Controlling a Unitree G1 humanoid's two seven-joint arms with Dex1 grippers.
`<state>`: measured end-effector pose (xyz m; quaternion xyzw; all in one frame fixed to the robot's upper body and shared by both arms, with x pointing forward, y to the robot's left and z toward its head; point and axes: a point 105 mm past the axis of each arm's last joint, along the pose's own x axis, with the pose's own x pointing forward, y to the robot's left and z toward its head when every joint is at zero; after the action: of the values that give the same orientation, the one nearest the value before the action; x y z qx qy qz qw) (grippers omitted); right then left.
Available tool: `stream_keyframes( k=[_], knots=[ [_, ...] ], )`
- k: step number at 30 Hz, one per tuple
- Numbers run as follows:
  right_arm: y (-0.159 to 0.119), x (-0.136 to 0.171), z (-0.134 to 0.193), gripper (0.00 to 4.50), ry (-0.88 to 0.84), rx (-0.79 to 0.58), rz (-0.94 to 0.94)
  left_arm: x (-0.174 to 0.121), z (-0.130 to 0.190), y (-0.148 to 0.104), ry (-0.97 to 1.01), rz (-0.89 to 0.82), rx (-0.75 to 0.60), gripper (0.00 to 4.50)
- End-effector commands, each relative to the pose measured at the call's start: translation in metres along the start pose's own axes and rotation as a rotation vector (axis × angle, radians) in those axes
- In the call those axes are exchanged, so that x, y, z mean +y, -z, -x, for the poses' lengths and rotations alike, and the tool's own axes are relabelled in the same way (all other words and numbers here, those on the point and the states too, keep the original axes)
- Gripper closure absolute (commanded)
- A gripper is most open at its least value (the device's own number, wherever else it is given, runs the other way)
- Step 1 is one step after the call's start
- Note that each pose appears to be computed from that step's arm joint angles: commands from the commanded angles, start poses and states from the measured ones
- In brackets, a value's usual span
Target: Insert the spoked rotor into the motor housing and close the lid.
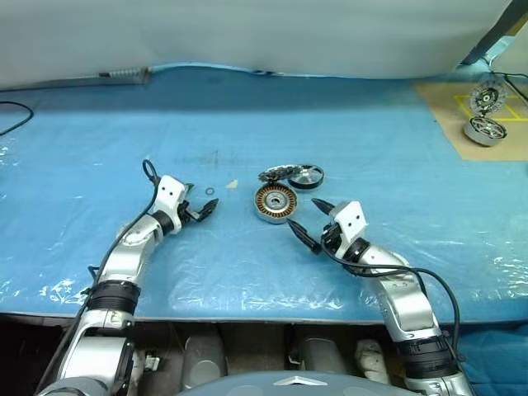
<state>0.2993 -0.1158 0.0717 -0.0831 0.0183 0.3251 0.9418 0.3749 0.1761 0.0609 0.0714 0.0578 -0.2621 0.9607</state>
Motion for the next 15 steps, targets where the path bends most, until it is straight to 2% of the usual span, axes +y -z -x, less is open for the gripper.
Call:
stream_keyframes(
  k=[1,9,12,15],
  knots=[
    [-0.008,0.002,-0.001,0.28,0.003,-0.041,0.027,0.003,-0.01,-0.007,-0.013,-0.04,-0.025,0.0],
    [-0.008,0.001,-0.003,0.28,0.003,-0.044,0.021,-0.002,-0.025,0.005,0.013,-0.053,0.017,0.0],
    [-0.009,-0.001,-0.003,0.24,0.01,-0.046,0.017,-0.001,-0.023,0.01,0.015,-0.057,0.034,0.59],
    [-0.01,-0.002,-0.003,0.24,0.016,-0.047,0.013,0.001,-0.016,0.017,0.014,-0.069,0.05,1.64]
  ],
)
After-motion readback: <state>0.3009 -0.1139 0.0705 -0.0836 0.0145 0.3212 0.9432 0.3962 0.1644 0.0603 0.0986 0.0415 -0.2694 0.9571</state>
